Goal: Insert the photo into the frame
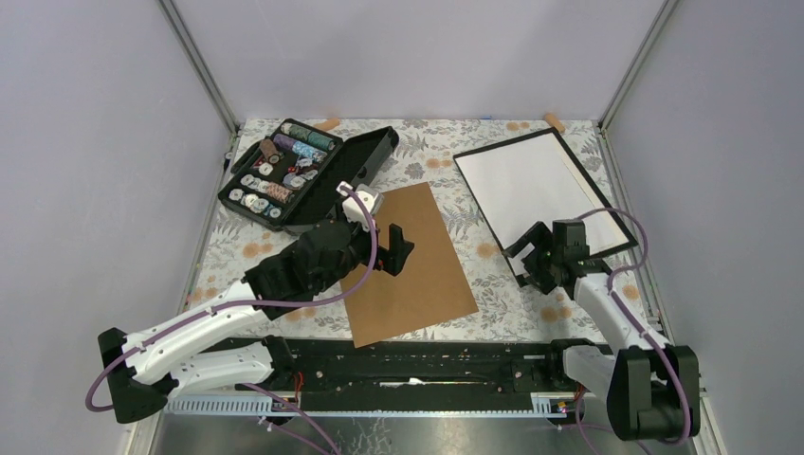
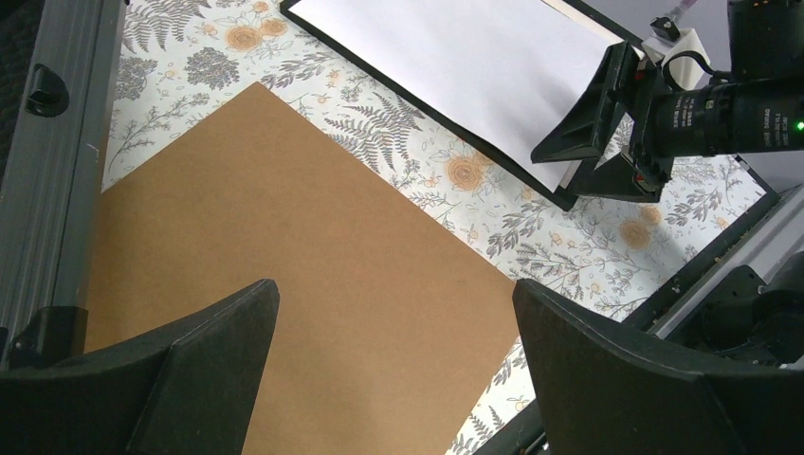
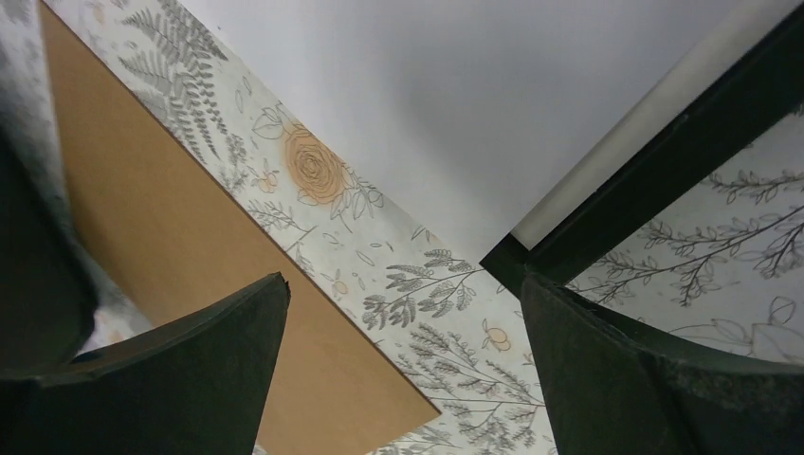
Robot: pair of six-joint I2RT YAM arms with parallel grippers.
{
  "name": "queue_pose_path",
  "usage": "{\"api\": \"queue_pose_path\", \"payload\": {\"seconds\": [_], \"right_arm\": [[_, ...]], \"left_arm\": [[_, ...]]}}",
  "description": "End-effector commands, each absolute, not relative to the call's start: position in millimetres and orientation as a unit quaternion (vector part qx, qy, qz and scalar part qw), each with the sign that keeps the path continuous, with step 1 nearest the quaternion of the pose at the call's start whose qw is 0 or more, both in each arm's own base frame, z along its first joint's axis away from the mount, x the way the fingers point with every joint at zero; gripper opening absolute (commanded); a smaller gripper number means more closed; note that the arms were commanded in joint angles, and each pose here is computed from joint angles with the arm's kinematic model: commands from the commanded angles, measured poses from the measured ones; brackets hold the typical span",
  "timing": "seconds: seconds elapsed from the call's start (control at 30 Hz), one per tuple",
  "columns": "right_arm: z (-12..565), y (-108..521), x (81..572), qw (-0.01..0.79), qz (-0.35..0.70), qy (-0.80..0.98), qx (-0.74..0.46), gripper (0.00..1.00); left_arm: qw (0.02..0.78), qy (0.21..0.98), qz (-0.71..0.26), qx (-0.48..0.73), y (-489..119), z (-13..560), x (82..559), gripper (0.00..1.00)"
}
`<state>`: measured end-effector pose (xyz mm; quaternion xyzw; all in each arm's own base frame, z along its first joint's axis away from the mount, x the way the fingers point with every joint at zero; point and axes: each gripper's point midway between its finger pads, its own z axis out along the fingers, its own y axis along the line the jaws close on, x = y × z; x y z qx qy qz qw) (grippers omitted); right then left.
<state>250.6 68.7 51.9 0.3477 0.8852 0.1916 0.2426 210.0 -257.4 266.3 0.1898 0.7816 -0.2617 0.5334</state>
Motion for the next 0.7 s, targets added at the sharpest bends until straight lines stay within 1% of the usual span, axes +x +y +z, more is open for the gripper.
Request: {"api": "queue_pose_path", "payload": {"seconds": [0.0,0.1,0.2,0.33,0.43,0.53,0.6,0.67], "right_arm": [[79.9,72.7,273.9,0.301,0.250,0.823,0.411,1.00],[86.6,62.3,277.4,0.324,0.220,0.835,0.387,1.00],[93.4,47.6,278.2,0.337,0.166,0.857,0.353,1.00],[112.8,34.7,280.1,0.362,0.125,0.871,0.307,1.00],[137.2,17.3,278.7,0.379,0.071,0.880,0.278,1.00],[160.3,-7.2,275.9,0.396,0.007,0.873,0.283,1.00],[175.1,-20.2,273.6,0.408,-0.026,0.865,0.290,1.00],[188.4,-23.4,272.1,0.417,-0.033,0.863,0.284,1.00]], "left_arm": [[0.538,0.767,-0.293,0.189,-268.6,277.1,209.5,0.99],[0.513,0.780,-0.300,0.198,-279.8,266.1,207.3,0.99],[0.462,0.797,-0.328,0.208,-303.4,255.0,200.7,0.99],[0.374,0.809,-0.404,0.206,-347.4,246.4,184.5,0.99],[0.293,0.821,-0.458,0.173,-385.5,232.3,178.1,0.99],[0.212,0.831,-0.501,0.115,-423.3,217.4,178.9,0.98],[0.166,0.835,-0.520,0.074,-448.5,204.4,185.2,0.92],[0.132,0.837,-0.530,0.039,-472.5,188.5,194.1,0.87]]}}
